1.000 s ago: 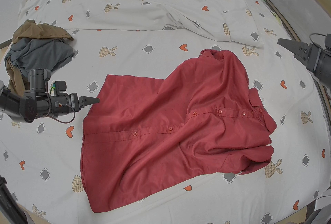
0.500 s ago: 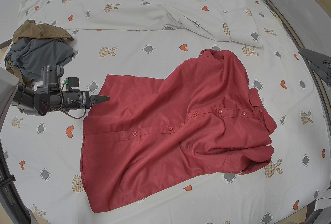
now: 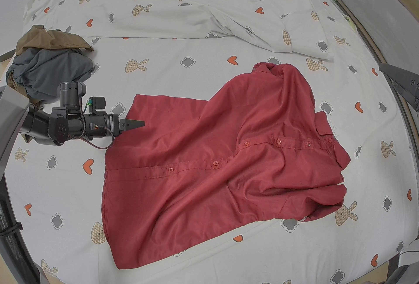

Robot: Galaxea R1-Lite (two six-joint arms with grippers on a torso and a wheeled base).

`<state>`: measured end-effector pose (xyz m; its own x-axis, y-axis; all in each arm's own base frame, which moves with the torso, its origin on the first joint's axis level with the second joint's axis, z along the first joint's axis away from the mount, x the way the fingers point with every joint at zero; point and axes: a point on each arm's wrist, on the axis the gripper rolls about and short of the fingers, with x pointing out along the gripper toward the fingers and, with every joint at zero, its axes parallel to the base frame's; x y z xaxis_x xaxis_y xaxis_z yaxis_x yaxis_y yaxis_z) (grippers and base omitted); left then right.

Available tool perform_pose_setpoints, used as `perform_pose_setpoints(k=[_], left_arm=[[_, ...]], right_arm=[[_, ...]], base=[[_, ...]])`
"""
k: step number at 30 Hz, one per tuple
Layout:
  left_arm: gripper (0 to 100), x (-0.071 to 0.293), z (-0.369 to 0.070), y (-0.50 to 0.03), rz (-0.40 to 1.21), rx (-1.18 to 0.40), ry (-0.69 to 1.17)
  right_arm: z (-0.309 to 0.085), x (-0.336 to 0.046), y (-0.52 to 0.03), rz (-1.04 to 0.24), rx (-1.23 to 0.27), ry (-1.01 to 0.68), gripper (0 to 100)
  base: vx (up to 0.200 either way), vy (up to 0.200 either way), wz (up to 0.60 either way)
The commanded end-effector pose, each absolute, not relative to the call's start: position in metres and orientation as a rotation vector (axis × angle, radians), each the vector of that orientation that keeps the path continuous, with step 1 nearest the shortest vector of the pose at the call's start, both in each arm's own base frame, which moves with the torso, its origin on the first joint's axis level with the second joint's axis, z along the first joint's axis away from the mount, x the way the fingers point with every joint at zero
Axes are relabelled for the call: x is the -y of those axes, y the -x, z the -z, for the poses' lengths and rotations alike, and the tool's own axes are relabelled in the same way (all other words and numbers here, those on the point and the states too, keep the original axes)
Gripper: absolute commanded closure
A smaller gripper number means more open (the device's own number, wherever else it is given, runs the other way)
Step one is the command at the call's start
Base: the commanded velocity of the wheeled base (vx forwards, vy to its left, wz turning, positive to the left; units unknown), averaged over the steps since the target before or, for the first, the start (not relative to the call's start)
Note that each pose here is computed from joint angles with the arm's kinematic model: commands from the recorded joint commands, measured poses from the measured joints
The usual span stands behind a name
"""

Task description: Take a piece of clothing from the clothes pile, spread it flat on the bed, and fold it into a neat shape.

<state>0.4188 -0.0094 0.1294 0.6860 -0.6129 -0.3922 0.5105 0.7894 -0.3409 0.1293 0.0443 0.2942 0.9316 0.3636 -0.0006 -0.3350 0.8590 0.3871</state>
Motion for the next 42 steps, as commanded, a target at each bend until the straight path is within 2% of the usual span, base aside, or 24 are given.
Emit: perform_pose_setpoints(k=[1,7,8,16,28,42], left_arm=[[0,0.014,-0.138,-0.415,0.665,-0.497,0.208],[0,0.018,-0.121,-0.424,0.676,-0.521,0.212],[100,0.018,-0.118,-0.426,0.676,-0.515,0.212],[100,0.006,-0.12,-0.431,0.65,-0.477,0.208],[100,-0.048,-0.168,-0.42,0.528,-0.343,0.196],[100,-0.07,-0.16,-0.437,0.479,-0.332,0.218]], right_arm=[[-0.293,-0.045,-0.13,-0.368,-0.079,-0.392,0],[-0.293,-0.045,-0.13,-0.368,-0.08,-0.392,0],[-0.293,-0.045,-0.13,-0.368,-0.08,-0.392,0],[-0.292,-0.045,-0.131,-0.369,-0.085,-0.39,0],[-0.29,-0.046,-0.131,-0.369,-0.091,-0.389,0],[-0.287,-0.046,-0.132,-0.367,-0.103,-0.387,0]], base=[[0.0,0.0,0.0],[0.0,0.0,0.0],[0.0,0.0,0.0],[0.0,0.0,0.0],[0.0,0.0,0.0],[0.0,0.0,0.0]])
